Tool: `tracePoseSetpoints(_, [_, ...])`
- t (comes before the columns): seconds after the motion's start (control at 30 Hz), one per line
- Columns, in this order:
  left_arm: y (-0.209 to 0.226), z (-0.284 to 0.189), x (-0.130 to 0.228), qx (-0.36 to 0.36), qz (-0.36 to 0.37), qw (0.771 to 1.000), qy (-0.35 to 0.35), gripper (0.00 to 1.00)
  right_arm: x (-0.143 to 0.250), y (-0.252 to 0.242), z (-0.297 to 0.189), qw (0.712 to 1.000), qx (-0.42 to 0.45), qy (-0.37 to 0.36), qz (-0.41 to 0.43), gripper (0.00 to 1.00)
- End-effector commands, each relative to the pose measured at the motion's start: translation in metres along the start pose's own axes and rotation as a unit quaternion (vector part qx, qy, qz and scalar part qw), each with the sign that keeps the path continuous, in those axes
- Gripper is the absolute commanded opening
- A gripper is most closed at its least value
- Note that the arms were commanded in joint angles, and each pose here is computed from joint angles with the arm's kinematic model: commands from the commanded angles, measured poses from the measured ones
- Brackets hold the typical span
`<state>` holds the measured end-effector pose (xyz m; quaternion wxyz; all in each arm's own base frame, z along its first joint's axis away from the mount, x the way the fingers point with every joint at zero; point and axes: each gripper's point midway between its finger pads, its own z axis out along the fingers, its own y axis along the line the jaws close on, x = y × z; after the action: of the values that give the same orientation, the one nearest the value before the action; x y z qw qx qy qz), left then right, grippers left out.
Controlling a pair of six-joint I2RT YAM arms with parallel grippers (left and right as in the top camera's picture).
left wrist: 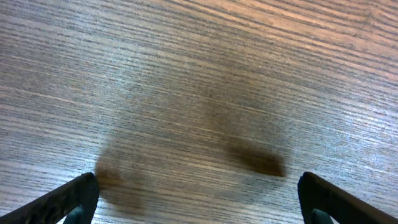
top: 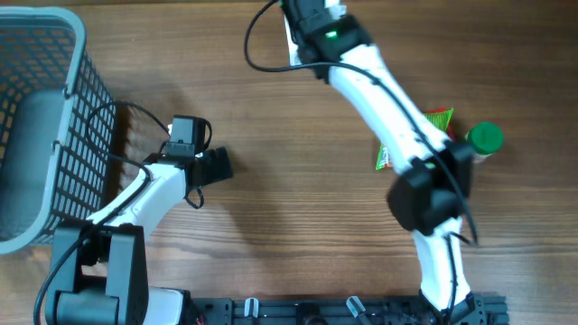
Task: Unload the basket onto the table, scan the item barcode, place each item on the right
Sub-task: 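Raise the red-white box under the white scanner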
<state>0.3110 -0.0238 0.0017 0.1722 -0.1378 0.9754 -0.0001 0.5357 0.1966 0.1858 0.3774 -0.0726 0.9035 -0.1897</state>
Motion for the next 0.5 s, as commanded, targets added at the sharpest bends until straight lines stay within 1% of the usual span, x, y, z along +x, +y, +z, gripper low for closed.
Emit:
tracePoseSetpoints(0.0, [0.001,0.000,0.000,-0.006,0.003,1.000,-0.002,1.00,-0.001,0.004,0.034,0.991,0.097,-0.022,-0.094,0.04])
tracePoseSetpoints(0.03, [0.001,0.000,0.000,-0.006,0.003,1.000,-0.002,1.00,-0.002,0.006,0.039,0.988,0.109,-0.027,-0.109,0.04])
tracePoseSetpoints(0.1, [0.001,0.000,0.000,-0.006,0.003,1.000,-0.002,1.00,-0.005,0.019,0.056,0.978,0.121,-0.041,-0.166,0.04])
tracePoseSetpoints(0.17, [0.001,0.000,0.000,-0.006,0.003,1.000,-0.002,1.00,-0.008,0.028,0.066,0.972,0.125,-0.053,-0.192,0.04])
tracePoseSetpoints(0.3, [0.001,0.000,0.000,-0.006,0.003,1.000,-0.002,1.00,-0.021,0.040,0.079,0.963,0.135,-0.088,-0.218,0.04])
tracePoseSetpoints(0.4, [0.001,0.000,0.000,-0.006,0.003,1.000,-0.002,1.00,-0.037,0.045,0.079,0.963,0.137,-0.124,-0.194,0.04])
tracePoseSetpoints(0.47, [0.001,0.000,0.000,-0.006,0.003,1.000,-0.002,1.00,-0.040,0.057,0.080,0.964,0.107,-0.138,-0.199,0.04])
